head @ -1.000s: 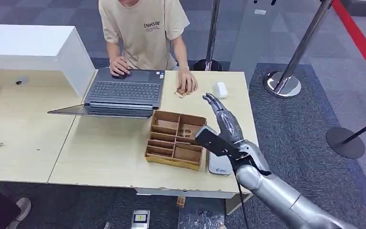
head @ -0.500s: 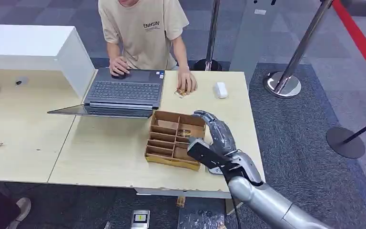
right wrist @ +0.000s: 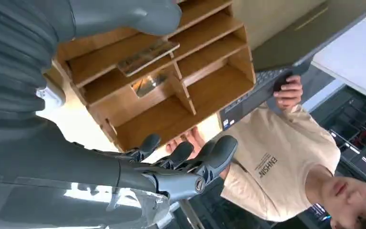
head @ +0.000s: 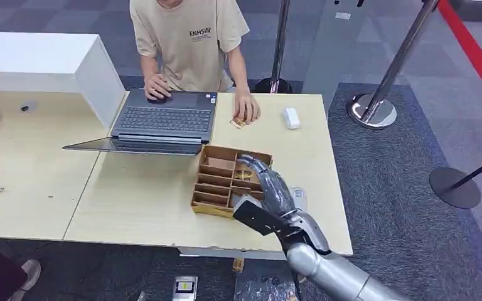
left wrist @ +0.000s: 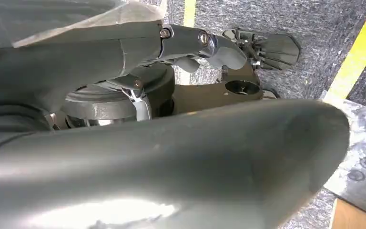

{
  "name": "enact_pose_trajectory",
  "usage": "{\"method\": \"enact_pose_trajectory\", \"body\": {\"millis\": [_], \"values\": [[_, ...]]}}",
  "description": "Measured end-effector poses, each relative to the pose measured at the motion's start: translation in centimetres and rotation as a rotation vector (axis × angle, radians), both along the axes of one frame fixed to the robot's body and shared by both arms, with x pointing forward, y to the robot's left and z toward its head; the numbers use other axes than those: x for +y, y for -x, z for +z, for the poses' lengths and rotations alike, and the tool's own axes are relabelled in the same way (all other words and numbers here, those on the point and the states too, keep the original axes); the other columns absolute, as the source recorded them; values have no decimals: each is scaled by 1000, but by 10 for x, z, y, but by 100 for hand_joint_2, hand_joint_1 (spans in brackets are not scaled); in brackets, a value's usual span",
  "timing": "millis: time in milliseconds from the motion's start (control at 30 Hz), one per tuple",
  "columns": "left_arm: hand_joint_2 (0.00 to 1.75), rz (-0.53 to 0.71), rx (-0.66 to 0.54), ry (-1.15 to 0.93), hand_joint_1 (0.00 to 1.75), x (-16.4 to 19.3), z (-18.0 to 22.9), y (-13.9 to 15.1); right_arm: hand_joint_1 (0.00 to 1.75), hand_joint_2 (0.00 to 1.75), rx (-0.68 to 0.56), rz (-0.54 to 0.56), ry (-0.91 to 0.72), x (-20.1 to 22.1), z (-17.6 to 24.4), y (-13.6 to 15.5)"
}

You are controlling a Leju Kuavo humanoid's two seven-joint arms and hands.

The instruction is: Pass the card to the sensor for recognition and then transmit it.

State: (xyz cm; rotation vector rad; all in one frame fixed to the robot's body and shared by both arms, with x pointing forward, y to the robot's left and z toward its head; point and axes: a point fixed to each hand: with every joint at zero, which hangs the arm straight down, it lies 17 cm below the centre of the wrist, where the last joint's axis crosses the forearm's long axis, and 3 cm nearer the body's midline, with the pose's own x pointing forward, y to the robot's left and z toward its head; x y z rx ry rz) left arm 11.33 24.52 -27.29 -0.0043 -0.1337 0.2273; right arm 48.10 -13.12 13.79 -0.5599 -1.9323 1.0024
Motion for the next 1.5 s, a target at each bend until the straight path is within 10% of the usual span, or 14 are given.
{"method": "enact_pose_trajectory", "body": {"millis": [267, 1500], "values": [[0, -3, -1, 0, 0, 0, 0, 0, 94, 175, 37, 3, 18, 6, -19, 2], [0, -12, 3, 0, 0, -1, 0, 0, 89, 175, 95, -16, 106, 3, -58, -6]]}}
